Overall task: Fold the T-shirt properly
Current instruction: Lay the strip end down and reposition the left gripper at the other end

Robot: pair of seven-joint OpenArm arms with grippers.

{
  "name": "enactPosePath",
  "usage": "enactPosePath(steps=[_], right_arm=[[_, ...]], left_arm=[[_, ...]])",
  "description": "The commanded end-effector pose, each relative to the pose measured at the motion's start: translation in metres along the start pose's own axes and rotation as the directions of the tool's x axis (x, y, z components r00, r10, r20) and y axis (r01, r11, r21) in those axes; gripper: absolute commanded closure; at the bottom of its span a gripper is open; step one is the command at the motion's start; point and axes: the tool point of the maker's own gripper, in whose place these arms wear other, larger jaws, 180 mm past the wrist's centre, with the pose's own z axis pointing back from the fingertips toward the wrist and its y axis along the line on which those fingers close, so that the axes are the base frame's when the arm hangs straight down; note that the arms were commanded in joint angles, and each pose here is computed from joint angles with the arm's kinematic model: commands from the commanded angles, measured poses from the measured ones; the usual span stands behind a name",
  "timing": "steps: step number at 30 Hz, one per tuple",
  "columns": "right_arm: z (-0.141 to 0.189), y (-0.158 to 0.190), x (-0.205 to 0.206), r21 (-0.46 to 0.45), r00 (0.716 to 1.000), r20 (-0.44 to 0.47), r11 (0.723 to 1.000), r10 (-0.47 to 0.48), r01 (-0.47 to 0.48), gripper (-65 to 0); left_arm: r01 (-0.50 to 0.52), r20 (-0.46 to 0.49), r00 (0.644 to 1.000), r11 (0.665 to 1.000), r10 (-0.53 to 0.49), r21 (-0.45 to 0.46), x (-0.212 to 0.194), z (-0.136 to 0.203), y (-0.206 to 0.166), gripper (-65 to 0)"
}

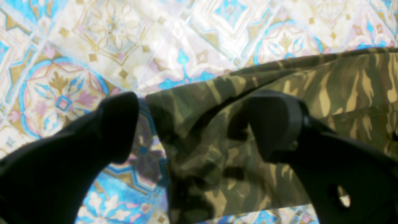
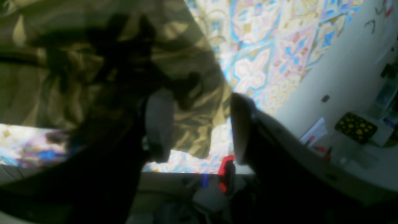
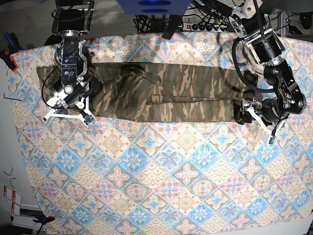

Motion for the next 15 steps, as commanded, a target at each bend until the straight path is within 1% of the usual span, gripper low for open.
enactPosePath(steps=[1,3,5,6,9,10,11,13,14,15], right_arm=[[0.003,-0.007,0.003,-0.024,1.0,0.019,1.0,-0.004,0.005,-28.5],[0.002,-0.002,0.003,-0.015,0.999,0.036,1.0,0.0,0.0,-28.5],[0.001,0.001,0.003,-0.009,0.999,0.039,1.0,0.003,-0.002,-28.5],[0.001,0.002,0.002,-0.006,0.999,0.04,1.0,0.004,-0.003,-28.4],[-0.002,0.005,0.0,0.004,1.0,0.03,1.0,0.006,-0.006,-28.3],[-0.004,0.006,-0.001,0.01,1.0,0.024,1.0,0.007,-0.008,-28.3],[-0.005,0.007,-0.002,0.013,1.0,0.021,1.0,0.008,-0.008,-28.3],[-0.007,0.009,-0.003,0.02,1.0,0.015,1.0,0.01,-0.01,-28.2],[-0.007,0.009,-0.003,0.02,1.0,0.015,1.0,0.01,-0.01,-28.2],[-0.007,0.009,-0.003,0.02,1.0,0.015,1.0,0.01,-0.01,-28.2]], left_arm=[[0.005,0.071,0.997,1.0,-0.004,-0.012,0.023,0.002,-0.005,-57.4],[-0.006,0.089,0.996,0.999,0.009,-0.037,0.03,-0.004,-0.018,-54.5],[-0.012,0.101,0.995,0.998,0.017,-0.056,0.034,-0.008,-0.027,-46.6],[-0.015,0.112,0.993,0.998,0.023,-0.069,0.039,-0.01,-0.034,-39.2],[-0.017,0.153,0.988,0.995,0.032,-0.098,0.057,-0.013,-0.048,-10.8],[-0.016,0.162,0.986,0.995,0.033,-0.102,0.062,-0.013,-0.05,-3.4],[-0.014,0.17,0.985,0.995,0.031,-0.102,0.066,-0.012,-0.05,0.0],[-0.012,0.183,0.983,0.994,0.031,-0.104,0.072,-0.012,-0.05,0.0],[-0.015,0.194,0.98,0.994,0.036,-0.109,0.074,-0.011,-0.051,-1.6],[-0.014,0.221,0.975,0.994,0.038,-0.107,0.079,-0.01,-0.05,-0.8]])
